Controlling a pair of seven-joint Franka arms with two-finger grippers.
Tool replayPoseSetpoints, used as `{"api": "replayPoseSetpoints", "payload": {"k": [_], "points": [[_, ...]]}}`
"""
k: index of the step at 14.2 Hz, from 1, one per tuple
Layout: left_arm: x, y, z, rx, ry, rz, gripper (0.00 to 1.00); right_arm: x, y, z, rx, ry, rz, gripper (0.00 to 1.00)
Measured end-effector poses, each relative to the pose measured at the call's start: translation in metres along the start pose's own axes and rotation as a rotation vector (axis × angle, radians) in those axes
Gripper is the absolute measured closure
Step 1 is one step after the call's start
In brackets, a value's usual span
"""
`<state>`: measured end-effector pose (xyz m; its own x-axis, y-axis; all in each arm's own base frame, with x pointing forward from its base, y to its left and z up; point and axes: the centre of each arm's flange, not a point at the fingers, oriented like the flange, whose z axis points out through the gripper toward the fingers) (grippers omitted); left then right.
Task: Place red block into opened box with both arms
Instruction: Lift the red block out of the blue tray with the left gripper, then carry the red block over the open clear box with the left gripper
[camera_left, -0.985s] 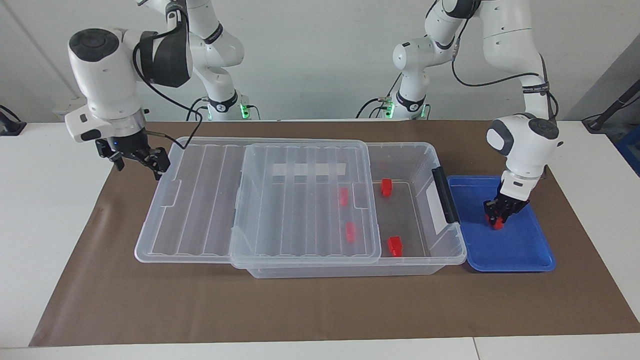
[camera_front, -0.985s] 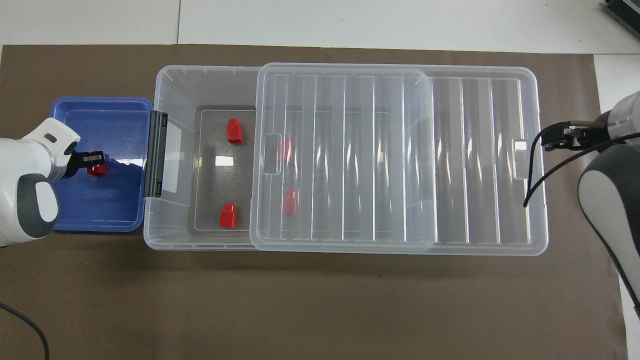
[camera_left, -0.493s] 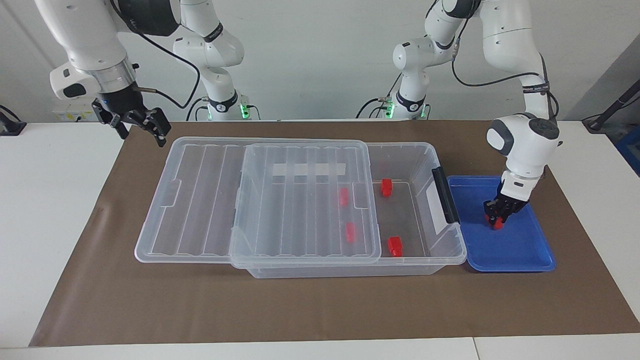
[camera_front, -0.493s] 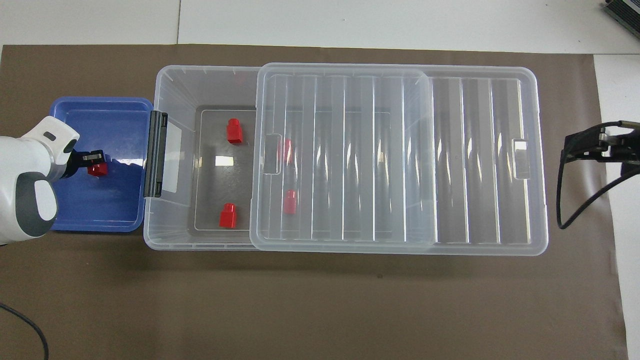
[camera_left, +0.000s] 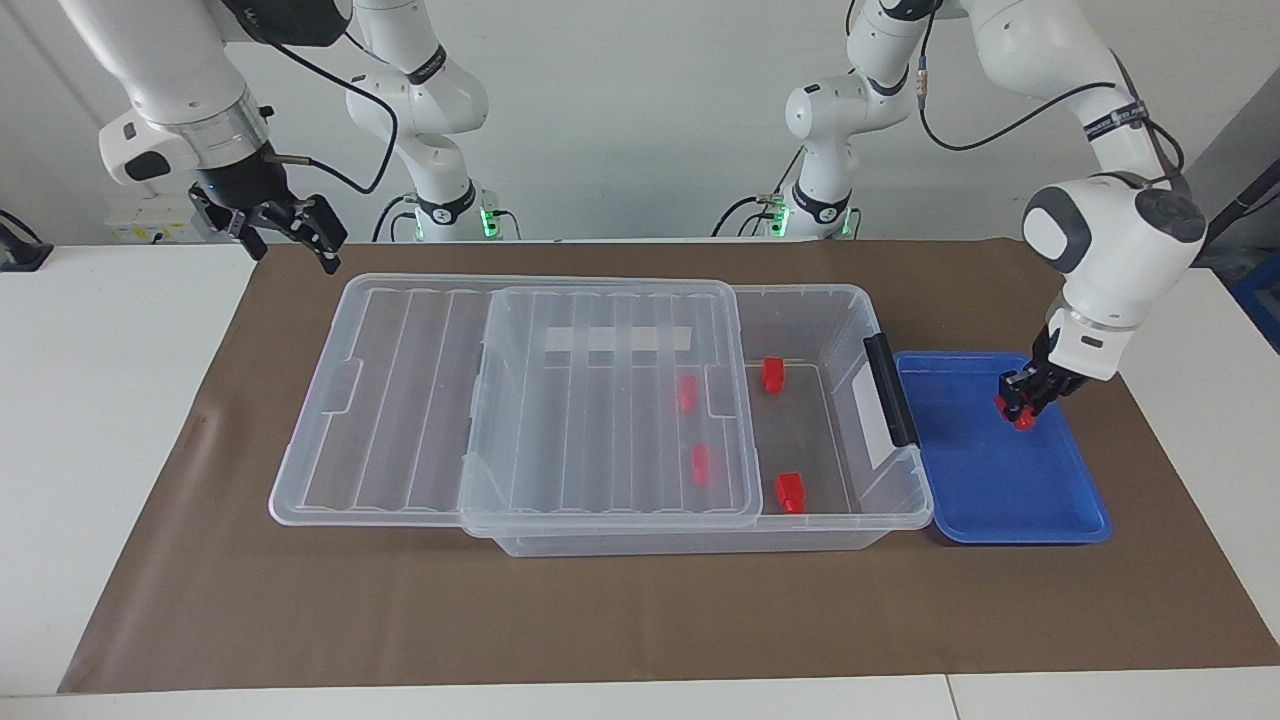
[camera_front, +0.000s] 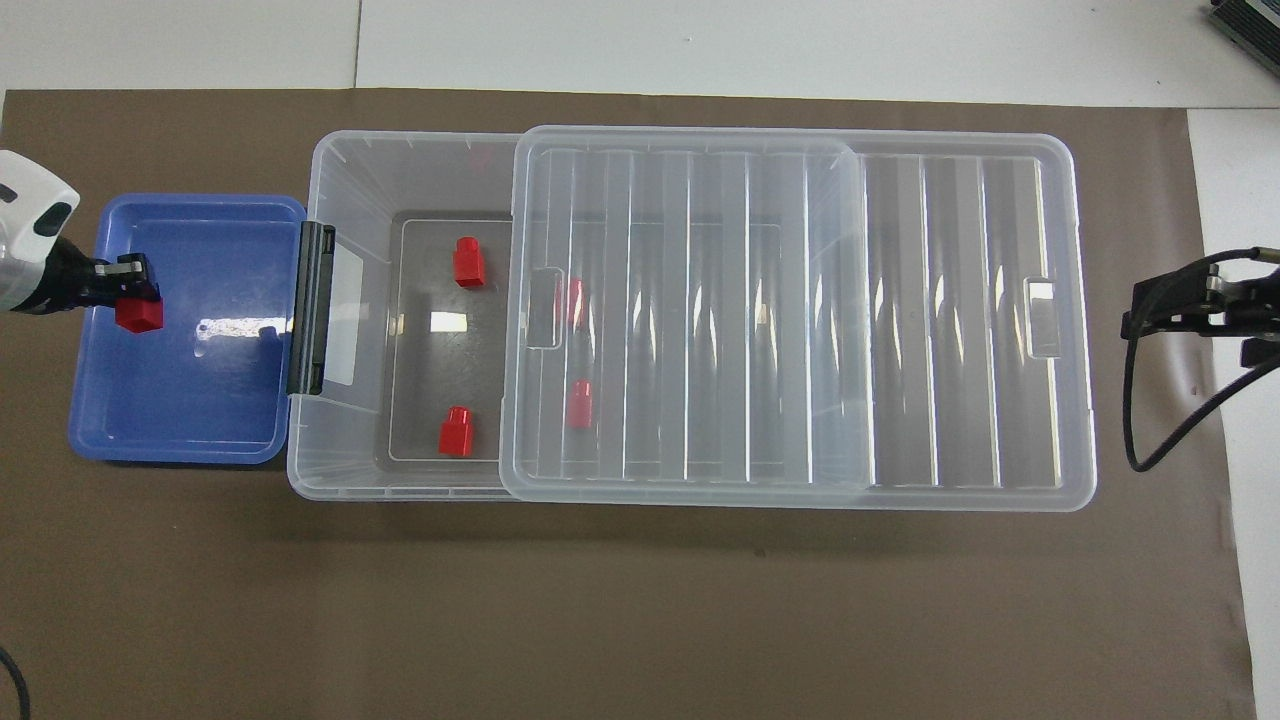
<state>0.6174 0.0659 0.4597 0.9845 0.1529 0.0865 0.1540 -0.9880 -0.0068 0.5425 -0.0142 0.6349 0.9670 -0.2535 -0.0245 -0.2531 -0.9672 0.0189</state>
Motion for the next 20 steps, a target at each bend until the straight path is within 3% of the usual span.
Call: {"api": "replayPoseSetpoints", "payload": {"k": [4,9,13,16,20], "points": [[-0.001,0.055,-0.079,-0.005,-0.043,-0.095,0.66,0.000,0.001,0.003,-0.001,-0.006,-0.026,0.00],[-0.011,0.118,-0.108,-0.095,-0.030,-0.305,0.66,0.000,0.002,0.004,-0.002,-0.009,-0.026,0.00],[-0.022,0.180,-0.113,-0.142,0.017,-0.400,0.66,0.000,0.002,0.004,-0.002,-0.009,-0.027,0.00],[-0.033,0.214,-0.088,-0.190,0.077,-0.420,0.66,0.000,0.002,0.004,-0.002,-0.009,-0.027,0.00],[-0.061,0.242,-0.040,-0.167,0.057,-0.368,0.66,0.000,0.002,0.004,-0.002,-0.009,-0.027,0.00]]}}
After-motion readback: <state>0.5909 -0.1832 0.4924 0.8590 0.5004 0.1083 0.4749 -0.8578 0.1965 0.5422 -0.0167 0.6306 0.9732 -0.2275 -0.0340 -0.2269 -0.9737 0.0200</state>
